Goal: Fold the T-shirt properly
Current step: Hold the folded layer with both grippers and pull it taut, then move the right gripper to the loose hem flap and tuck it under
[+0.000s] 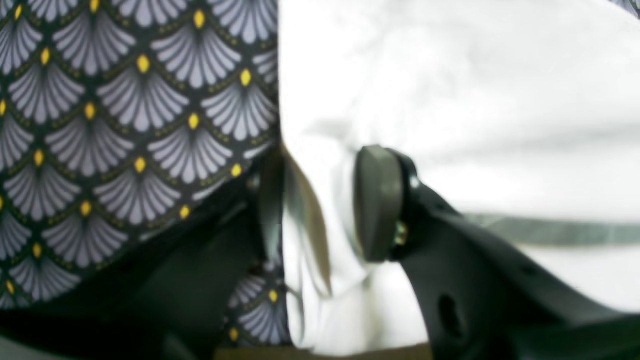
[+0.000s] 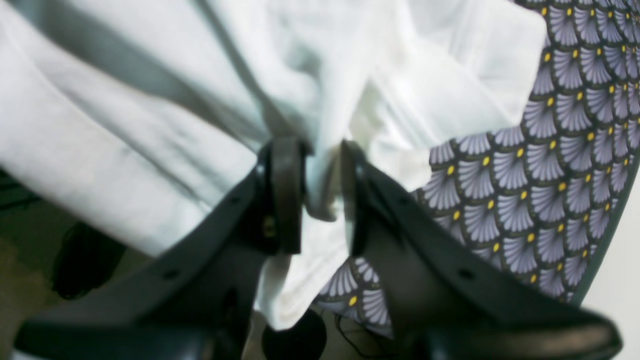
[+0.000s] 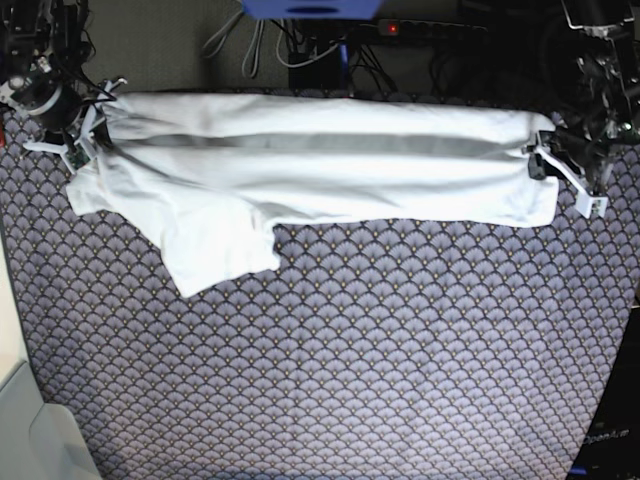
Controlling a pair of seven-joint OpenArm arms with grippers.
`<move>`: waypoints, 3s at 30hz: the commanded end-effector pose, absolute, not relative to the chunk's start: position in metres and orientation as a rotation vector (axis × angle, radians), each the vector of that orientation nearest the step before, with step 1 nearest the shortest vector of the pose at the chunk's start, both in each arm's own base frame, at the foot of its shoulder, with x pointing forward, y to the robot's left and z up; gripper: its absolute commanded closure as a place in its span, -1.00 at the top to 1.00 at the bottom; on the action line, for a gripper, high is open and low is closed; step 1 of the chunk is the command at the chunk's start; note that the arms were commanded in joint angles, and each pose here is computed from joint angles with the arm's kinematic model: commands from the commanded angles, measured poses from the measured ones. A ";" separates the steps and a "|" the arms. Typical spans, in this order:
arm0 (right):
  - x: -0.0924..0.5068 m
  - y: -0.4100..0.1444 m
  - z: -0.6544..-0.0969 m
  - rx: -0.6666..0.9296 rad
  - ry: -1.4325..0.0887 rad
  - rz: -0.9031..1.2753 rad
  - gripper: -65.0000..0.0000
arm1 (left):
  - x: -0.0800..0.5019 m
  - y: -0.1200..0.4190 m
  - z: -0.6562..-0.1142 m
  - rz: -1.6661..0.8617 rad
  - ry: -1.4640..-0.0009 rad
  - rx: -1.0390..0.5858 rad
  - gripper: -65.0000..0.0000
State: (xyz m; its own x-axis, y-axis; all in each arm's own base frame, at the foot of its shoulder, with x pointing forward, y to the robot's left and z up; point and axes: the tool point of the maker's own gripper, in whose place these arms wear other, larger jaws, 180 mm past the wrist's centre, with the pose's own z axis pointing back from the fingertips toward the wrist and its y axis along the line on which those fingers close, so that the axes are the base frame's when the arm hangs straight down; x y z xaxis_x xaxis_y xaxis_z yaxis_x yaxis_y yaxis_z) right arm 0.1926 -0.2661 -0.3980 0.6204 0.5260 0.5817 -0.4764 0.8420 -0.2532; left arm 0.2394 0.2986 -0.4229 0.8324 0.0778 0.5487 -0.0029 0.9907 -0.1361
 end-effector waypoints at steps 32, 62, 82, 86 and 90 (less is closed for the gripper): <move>0.237 -0.273 -0.287 -0.193 -1.015 0.550 -0.18 | 0.233 0.302 -0.423 0.017 -0.559 -0.120 -0.23; 0.411 -0.186 -0.394 0.211 -0.858 0.453 -0.05 | 0.234 0.293 -0.427 0.031 -0.559 -0.134 -0.24; 0.393 -0.180 -0.411 0.228 -0.818 0.453 -1.00 | 0.232 0.294 -0.428 0.036 -0.556 -0.133 -0.24; 0.397 -0.183 -0.399 0.208 -0.847 0.467 -1.00 | 0.232 0.293 -0.428 0.032 -0.556 -0.135 -0.24; 0.386 -0.184 -0.372 0.160 -0.927 0.523 -1.00 | 0.231 0.293 -0.429 0.032 -0.555 -0.135 -0.24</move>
